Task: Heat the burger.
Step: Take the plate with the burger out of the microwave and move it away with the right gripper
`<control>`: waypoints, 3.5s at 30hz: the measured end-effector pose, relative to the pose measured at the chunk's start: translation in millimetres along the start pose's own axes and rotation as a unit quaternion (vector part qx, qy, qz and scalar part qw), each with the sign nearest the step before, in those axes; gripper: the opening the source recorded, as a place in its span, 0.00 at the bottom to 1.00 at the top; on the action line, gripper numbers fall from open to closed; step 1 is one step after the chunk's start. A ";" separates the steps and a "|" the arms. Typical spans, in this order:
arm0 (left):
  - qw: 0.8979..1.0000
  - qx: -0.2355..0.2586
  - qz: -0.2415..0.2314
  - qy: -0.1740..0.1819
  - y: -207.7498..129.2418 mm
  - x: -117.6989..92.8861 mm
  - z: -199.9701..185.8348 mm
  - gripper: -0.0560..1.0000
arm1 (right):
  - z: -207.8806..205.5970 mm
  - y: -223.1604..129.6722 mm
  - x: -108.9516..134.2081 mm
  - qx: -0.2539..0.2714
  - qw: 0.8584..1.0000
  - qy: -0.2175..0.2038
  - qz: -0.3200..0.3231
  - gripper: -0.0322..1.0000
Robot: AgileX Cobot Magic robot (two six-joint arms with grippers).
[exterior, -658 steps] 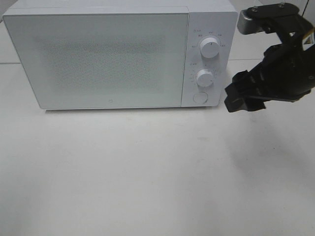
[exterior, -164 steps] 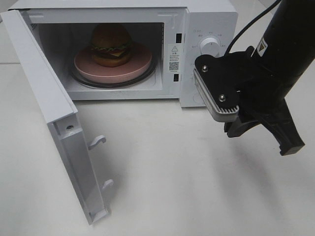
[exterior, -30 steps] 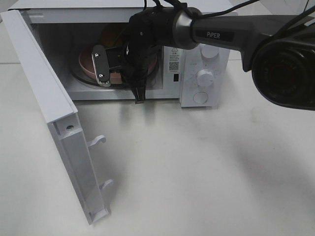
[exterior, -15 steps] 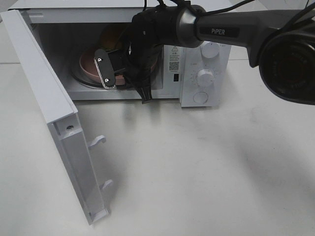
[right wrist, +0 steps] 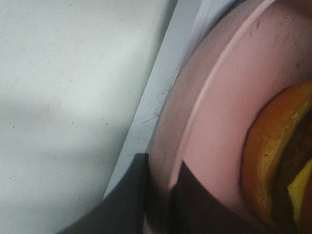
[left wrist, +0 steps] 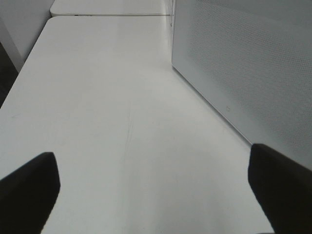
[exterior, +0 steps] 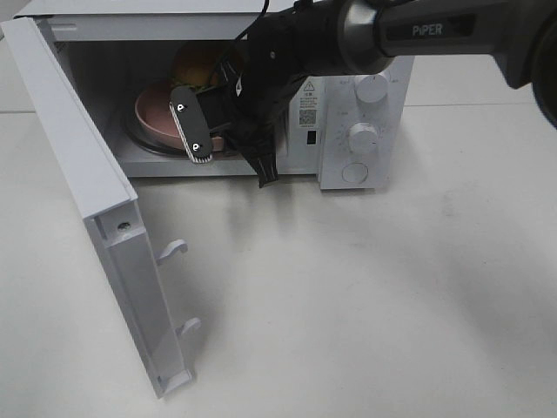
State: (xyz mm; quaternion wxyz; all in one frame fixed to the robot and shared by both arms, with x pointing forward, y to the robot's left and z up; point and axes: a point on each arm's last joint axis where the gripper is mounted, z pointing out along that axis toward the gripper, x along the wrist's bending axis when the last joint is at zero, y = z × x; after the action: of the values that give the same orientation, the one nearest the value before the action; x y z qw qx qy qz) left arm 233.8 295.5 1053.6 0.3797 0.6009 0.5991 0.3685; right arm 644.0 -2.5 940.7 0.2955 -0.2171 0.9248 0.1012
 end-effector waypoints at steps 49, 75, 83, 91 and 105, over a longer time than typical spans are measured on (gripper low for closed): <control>1.000 0.000 0.000 0.000 0.0 0.0 0.0 0.99 | -113.7 -6.6 102.2 -0.027 0.997 -0.032 -0.069 0.15; 1.000 0.000 0.000 0.000 0.0 0.0 0.0 0.99 | -203.5 -30.7 183.3 -0.020 0.998 -0.020 -0.056 0.15; 1.000 0.000 0.000 0.000 0.0 0.0 0.0 0.99 | -229.4 -37.8 207.8 -0.016 0.999 -0.012 -0.042 0.15; 1.000 0.000 0.000 0.000 0.0 0.0 0.0 0.99 | -250.5 -44.2 231.0 -0.013 1.000 -0.013 -0.015 0.15; 1.000 0.000 0.000 0.000 0.0 0.0 0.0 0.99 | -285.5 -58.3 258.0 0.021 0.999 -0.019 0.038 0.15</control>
State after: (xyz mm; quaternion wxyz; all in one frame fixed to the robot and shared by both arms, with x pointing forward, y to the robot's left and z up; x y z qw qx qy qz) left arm 233.8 295.5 1053.6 0.3797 0.6009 0.5991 0.3685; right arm 338.7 -232.3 1014.7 0.3140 -0.1735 0.9284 0.0967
